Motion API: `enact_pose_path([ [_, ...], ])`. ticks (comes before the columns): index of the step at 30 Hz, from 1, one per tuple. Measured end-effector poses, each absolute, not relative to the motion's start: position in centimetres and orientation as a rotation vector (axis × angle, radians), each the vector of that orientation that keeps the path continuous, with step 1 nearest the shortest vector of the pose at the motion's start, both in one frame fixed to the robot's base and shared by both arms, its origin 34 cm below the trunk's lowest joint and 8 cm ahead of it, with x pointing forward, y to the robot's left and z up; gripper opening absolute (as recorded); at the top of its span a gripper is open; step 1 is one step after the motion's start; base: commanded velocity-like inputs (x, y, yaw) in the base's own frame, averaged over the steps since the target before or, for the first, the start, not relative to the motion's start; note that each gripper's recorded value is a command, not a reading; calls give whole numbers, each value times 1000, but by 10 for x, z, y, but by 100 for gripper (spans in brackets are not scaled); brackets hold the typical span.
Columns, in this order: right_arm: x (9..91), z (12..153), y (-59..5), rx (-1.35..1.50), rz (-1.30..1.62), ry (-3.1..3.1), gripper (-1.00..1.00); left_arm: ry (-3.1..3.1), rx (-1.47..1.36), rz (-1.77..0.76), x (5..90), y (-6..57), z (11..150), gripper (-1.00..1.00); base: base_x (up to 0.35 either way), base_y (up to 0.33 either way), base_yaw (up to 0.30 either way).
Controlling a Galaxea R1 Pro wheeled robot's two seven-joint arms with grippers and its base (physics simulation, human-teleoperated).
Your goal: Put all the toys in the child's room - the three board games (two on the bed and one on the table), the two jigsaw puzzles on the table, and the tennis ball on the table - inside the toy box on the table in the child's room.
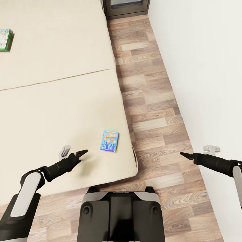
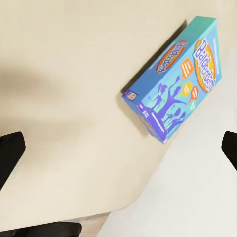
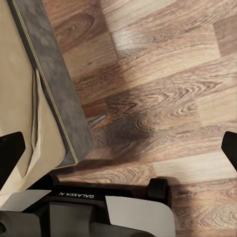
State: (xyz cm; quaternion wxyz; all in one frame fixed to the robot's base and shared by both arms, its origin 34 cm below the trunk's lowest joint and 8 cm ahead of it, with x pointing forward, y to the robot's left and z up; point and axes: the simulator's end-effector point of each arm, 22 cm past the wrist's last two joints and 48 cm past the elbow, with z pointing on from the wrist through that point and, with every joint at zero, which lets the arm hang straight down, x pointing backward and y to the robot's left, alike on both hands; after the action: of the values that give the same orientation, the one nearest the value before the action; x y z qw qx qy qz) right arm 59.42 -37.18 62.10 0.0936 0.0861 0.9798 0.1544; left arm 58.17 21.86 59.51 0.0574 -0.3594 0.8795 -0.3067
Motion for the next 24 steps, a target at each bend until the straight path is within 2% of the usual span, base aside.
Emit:
enact_pose_path([
  [19, 594, 620, -370, 260, 464, 2906, 100, 2645, -1121, -854, 584, 251, 594, 100, 7, 4, 1],
  [24, 594, 620, -370, 260, 464, 2906, 100, 2644, -1123, -850, 584, 252, 594, 100, 1, 1, 76],
])
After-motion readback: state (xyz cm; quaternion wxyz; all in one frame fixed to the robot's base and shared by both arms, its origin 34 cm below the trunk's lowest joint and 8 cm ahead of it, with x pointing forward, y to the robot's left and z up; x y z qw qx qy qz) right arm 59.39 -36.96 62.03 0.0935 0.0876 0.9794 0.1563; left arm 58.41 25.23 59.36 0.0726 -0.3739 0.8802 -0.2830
